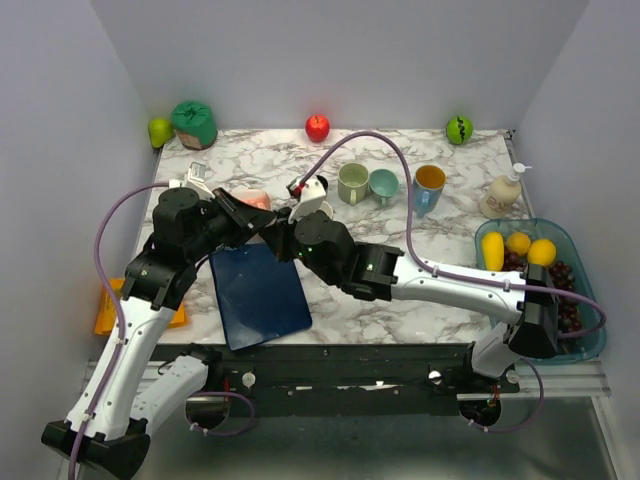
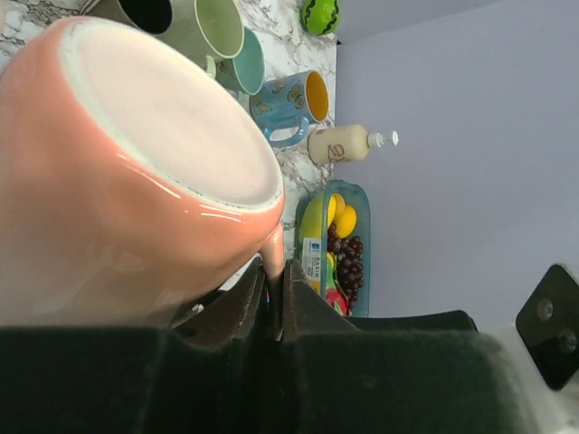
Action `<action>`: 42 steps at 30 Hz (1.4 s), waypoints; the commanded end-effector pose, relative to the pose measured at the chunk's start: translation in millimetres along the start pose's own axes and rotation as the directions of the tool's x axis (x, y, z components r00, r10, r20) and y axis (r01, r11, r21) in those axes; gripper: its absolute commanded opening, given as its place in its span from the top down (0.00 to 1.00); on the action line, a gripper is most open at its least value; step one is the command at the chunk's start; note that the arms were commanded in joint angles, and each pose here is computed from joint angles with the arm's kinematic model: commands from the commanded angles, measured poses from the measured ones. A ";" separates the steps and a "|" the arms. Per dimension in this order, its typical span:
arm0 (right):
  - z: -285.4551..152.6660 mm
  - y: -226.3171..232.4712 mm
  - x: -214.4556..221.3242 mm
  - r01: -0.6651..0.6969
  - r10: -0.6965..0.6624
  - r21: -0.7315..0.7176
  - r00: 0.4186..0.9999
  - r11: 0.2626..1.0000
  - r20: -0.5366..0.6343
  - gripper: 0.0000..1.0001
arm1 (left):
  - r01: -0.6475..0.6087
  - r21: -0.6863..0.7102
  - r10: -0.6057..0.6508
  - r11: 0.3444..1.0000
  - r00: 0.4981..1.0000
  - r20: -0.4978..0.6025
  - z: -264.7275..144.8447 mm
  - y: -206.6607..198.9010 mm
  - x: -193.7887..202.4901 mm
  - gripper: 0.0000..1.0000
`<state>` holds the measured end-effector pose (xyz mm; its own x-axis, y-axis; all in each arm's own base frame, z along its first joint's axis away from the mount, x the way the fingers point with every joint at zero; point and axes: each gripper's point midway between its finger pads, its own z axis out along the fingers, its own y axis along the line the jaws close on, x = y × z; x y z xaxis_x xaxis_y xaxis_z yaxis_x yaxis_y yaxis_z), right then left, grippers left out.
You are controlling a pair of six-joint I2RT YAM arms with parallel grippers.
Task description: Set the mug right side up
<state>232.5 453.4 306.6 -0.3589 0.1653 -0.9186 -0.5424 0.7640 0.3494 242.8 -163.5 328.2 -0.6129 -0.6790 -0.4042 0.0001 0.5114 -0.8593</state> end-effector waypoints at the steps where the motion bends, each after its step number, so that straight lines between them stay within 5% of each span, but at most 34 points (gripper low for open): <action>1: -17.5 -31.1 -61.0 -0.189 0.185 0.034 0.978 0.981 0.091 0.99 | -0.059 0.015 0.060 0.998 0.992 -0.108 -11.9 9.1 27.3 0.72; 9: -53.7 -55.7 -36.2 -0.329 0.331 0.045 0.941 0.943 -0.067 0.99 | -0.156 0.055 0.162 0.986 0.978 -0.132 -5.9 13.1 32.1 0.46; 18: -100.9 -108.5 -21.1 -0.613 0.628 0.139 0.768 0.778 -0.126 0.99 | -0.461 0.206 0.474 0.863 0.880 -0.018 -4.7 13.3 31.0 0.23; 24: -118.9 -139.7 -2.2 -0.804 0.831 0.218 0.551 0.553 -0.073 0.99 | -0.517 0.306 0.545 0.800 0.838 -0.011 4.9 19.9 53.5 0.16; 28: -124.1 -161.0 13.2 -0.901 0.934 0.263 0.358 0.346 -0.003 0.99 | -0.533 0.334 0.570 0.778 0.821 -0.017 15.5 21.0 72.0 0.15; 30: -124.3 -173.8 30.7 -0.915 0.954 0.294 0.299 0.278 0.028 0.99 | -0.545 0.307 0.579 0.780 0.815 -0.028 24.8 26.5 76.3 0.15; 34: -120.6 -198.6 53.2 -0.954 0.993 0.296 0.076 0.046 0.090 0.99 | -0.556 0.294 0.596 0.777 0.800 -0.062 34.5 30.5 86.4 0.15; 42: -95.0 -231.0 71.3 -0.933 0.968 0.268 -0.208 -0.239 0.139 0.99 | -0.588 0.237 0.620 0.773 0.780 -0.085 41.1 39.2 86.7 0.15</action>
<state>230.5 209.1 128.5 -0.3884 0.8846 0.2582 0.6983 0.0998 0.7088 212.5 -228.2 237.7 -0.5964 -0.1668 -0.7851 0.5477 0.6304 -0.5501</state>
